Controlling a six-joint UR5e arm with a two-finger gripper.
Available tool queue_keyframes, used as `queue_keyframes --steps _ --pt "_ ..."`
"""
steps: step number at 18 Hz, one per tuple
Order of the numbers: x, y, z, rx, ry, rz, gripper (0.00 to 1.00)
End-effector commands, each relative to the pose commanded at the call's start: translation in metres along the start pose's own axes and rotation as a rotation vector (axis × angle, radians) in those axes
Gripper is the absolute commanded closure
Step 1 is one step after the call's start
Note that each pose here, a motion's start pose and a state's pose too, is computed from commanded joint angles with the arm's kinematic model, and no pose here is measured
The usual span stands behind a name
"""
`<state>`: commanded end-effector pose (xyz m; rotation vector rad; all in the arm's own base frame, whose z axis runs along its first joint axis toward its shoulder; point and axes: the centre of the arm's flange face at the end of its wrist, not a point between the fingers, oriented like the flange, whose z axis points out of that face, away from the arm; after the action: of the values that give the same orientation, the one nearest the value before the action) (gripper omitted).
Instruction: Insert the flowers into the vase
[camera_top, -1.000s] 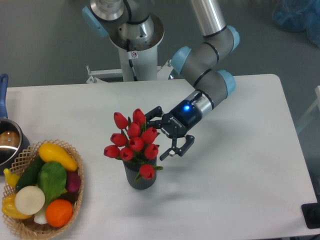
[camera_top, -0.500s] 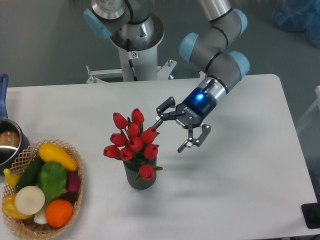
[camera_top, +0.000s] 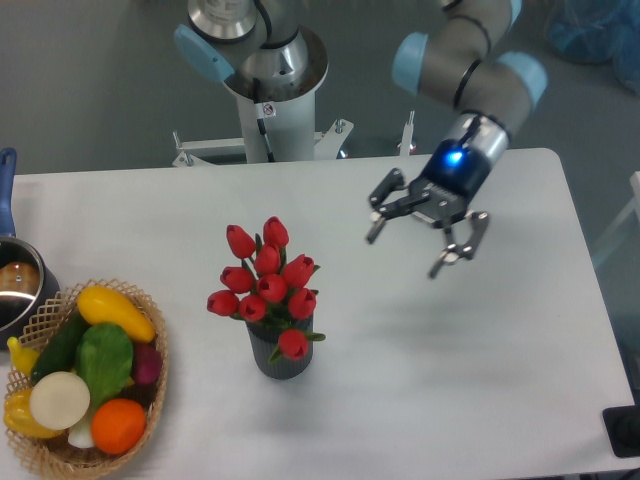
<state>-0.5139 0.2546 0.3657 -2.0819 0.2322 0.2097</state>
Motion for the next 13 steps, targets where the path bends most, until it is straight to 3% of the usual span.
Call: queue_keyframes --steps 2,6,10,13 --pt "-0.024 0.015 -0.052 -0.146 -0.097 0.003 0.0" --pt "-0.035 0.036 -0.117 -0.365 -0.199 -0.02 0.0" --pt "-0.03 0.048 -0.175 -0.663 -0.262 -0.051 0.0" --pt "-0.026 0.052 -0.21 -0.802 -0.242 -0.095 0.0"
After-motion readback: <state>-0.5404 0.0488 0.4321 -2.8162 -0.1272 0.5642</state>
